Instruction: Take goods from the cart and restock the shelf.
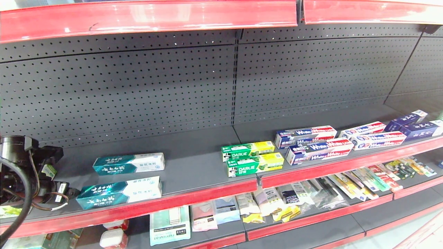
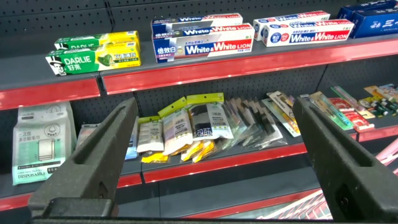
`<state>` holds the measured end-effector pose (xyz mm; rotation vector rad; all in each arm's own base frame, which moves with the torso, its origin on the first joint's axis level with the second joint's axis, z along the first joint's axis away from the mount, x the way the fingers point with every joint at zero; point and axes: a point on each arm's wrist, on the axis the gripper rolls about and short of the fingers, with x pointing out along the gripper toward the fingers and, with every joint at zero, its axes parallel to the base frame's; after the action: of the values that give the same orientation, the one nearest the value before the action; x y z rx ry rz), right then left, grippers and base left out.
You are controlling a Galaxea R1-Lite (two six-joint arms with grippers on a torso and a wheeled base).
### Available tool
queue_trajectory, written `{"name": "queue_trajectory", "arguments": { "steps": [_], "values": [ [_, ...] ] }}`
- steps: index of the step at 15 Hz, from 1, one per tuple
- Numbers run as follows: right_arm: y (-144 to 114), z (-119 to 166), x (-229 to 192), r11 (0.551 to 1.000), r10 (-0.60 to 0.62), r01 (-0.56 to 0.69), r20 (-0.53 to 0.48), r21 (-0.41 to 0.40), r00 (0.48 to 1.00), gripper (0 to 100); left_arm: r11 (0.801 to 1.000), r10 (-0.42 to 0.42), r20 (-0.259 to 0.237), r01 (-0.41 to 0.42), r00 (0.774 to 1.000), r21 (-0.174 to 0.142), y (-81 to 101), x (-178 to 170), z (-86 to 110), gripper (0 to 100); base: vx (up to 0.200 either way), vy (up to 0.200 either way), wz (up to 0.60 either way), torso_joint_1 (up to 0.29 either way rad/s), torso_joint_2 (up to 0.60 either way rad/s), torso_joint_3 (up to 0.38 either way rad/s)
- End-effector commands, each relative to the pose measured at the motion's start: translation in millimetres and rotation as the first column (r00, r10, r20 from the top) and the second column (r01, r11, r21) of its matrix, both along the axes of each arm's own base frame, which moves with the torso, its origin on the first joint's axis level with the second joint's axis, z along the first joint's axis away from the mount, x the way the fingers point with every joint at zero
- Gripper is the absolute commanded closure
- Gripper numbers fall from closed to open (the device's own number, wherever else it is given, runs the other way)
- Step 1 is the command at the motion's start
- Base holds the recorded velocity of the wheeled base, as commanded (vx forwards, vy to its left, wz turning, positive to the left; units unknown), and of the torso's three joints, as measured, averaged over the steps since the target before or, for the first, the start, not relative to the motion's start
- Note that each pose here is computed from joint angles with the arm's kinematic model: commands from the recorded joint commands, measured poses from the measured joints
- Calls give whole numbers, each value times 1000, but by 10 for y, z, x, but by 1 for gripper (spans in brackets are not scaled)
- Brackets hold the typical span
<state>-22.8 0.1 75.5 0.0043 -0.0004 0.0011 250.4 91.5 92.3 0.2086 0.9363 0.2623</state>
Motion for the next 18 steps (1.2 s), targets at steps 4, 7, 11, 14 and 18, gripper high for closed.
{"name": "queue_trajectory", "arguments": {
  "steps": [4, 7, 11, 14, 18],
  "values": [
    [0, 0, 1, 1000, 0, 0, -2, 0, 1000, 0, 1000, 1, 2, -1, 1000, 1, 2, 2, 4, 0, 0, 0, 0, 0, 0, 0],
    [0, 0, 0, 1000, 0, 0, 0, 0, 1000, 0, 1000, 1, 2, -1, 1000, 1, 2, 2, 4, 0, 0, 0, 0, 0, 0, 0],
    [0, 0, 1, 1000, 0, 0, -2, 0, 1000, 0, 1000, 1, 8, -1, 1000, 3, 3, 5, 18, 0, 0, 0, 0, 0, 0, 0],
    [0, 0, 0, 1000, 0, 0, 0, 0, 1000, 0, 1000, -1, 22, 0, 1000, 9, 10, 23, 50, 0, 0, 0, 0, 0, 0, 0],
    [0, 0, 0, 1000, 0, 0, 0, 0, 1000, 0, 998, -17, 198, 6, 980, 56, -95, -238, 497, 0, 0, 0, 0, 0, 0, 0]
  ]
}}
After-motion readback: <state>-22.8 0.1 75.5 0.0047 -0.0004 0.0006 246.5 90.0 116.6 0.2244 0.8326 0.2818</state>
